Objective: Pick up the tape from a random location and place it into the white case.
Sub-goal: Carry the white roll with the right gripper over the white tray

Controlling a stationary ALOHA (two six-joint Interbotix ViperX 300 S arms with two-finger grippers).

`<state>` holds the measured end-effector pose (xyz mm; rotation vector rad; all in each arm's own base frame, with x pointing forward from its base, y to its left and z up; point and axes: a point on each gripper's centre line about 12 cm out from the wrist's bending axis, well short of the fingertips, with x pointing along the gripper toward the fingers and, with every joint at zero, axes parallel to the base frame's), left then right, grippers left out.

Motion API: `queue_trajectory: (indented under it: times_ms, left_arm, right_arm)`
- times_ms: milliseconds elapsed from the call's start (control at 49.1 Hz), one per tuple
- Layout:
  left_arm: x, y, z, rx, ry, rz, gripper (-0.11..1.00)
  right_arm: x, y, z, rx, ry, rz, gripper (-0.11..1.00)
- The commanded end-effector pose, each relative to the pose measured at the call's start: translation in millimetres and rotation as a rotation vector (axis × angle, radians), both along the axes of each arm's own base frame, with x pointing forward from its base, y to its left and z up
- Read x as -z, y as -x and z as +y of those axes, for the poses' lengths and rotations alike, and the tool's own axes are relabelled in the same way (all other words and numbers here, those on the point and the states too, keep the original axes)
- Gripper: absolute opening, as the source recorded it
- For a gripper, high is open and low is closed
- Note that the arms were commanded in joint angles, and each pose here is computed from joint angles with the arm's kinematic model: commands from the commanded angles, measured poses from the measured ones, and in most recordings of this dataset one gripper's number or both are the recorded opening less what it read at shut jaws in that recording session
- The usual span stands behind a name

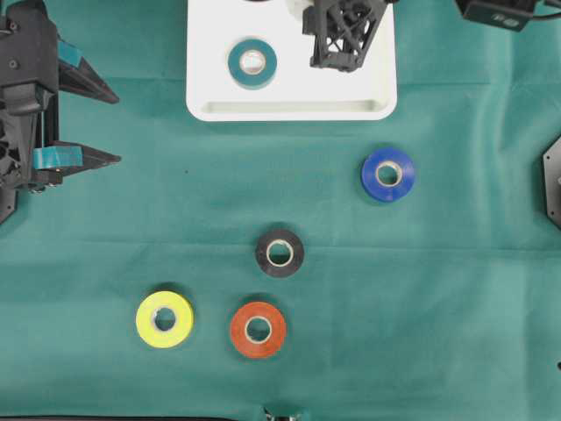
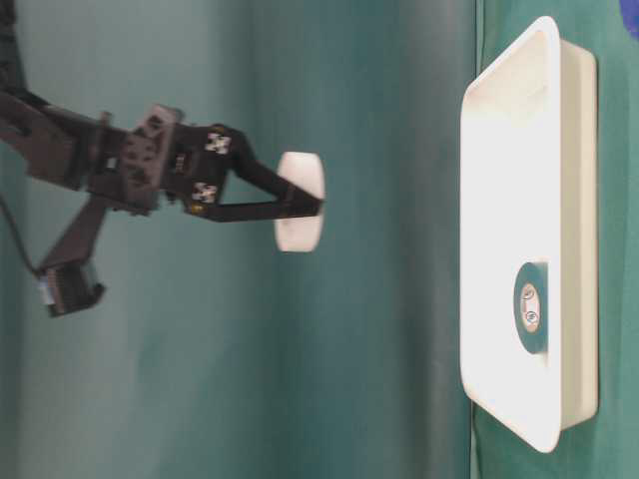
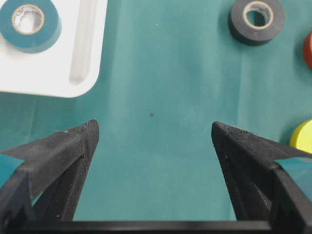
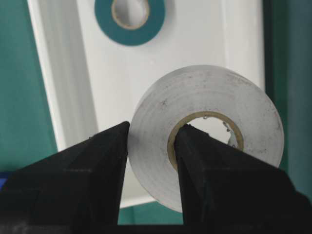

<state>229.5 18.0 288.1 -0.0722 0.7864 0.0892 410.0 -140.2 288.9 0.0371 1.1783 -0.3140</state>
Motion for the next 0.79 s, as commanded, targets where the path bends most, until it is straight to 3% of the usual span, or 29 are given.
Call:
queue_trajectory:
  times_ms: [0,774]
  left_arm:
    - [-7,-2,1,-0.003,-0.003,-0.023,1.0]
    - [-5,-5,3,-0.011,-0.003,-0.012,1.0]
  right_arm:
    - [-4,1,-1,0.005,0.007,-0.032,0.31]
    - [115,-5,-16,0.005,-0.007,-0.036,0.31]
